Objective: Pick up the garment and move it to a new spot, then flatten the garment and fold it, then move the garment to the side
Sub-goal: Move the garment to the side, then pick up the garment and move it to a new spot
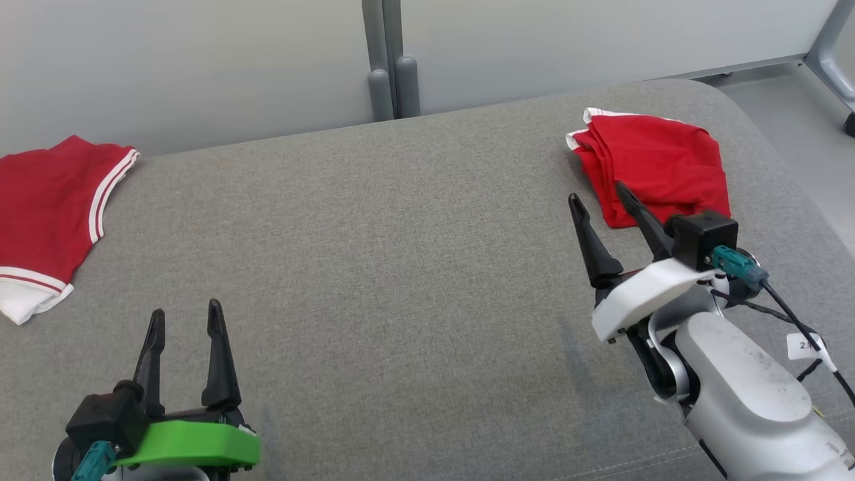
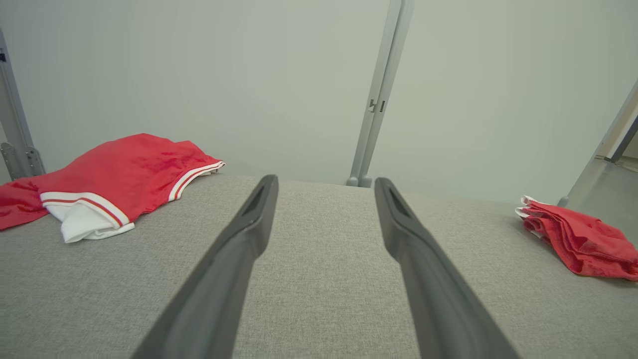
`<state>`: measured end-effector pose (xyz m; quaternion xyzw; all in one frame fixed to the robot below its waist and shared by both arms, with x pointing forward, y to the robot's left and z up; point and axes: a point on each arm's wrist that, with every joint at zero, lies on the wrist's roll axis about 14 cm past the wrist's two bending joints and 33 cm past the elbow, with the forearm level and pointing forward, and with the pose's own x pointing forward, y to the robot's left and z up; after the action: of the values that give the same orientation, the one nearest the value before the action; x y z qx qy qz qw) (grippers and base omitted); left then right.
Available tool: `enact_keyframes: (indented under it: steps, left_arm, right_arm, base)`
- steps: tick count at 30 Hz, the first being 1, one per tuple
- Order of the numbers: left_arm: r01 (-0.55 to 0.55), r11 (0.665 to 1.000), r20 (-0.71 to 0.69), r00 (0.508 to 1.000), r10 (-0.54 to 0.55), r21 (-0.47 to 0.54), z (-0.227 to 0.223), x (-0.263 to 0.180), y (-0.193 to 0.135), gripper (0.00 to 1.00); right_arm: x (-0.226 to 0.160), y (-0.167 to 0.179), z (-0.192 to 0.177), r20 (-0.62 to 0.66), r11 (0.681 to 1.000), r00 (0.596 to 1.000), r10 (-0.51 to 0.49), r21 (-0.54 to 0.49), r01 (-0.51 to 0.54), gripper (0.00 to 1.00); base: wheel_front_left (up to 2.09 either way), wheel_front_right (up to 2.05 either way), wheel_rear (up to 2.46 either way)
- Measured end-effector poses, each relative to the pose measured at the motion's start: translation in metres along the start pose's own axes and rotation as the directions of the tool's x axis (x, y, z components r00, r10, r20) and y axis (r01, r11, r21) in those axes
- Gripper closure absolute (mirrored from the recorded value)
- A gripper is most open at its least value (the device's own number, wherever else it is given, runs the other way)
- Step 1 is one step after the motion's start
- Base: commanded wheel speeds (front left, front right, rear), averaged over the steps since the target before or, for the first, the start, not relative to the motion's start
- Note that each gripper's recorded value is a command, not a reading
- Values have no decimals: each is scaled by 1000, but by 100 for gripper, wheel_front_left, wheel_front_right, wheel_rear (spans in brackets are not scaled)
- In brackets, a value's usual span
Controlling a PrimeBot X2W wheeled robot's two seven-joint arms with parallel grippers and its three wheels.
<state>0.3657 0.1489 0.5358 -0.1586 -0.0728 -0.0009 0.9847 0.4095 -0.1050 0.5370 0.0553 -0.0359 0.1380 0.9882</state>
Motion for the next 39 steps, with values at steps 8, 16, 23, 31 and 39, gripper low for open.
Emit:
enact_keyframes:
  steps: [8,16,23,31,39]
  left_arm:
    - [-32,999,-39,999,33,11,-11,-11,10,0]
    - [-41,999,-48,998,42,14,-13,-17,13,0]
    - [-44,999,-46,998,44,15,-12,-18,13,0]
    - [-47,999,-47,998,47,15,-12,-20,14,0]
    - [-46,999,-47,998,47,14,-12,-21,14,0]
  right_arm:
    - [-18,-16,-10,-10,997,997,-70,-16,70,0]
    - [-30,-8,-16,-10,997,997,-79,-6,79,0]
    - [-36,1,-19,-11,997,997,-77,6,77,0]
    - [-40,4,-21,-11,997,997,-74,-2,74,0]
    - [-41,8,-19,-1,997,997,-75,4,75,0]
  base:
    - [0,0,0]
    - [0,0,0]
    - [0,0,0]
    - [0,0,0]
    - [0,0,0]
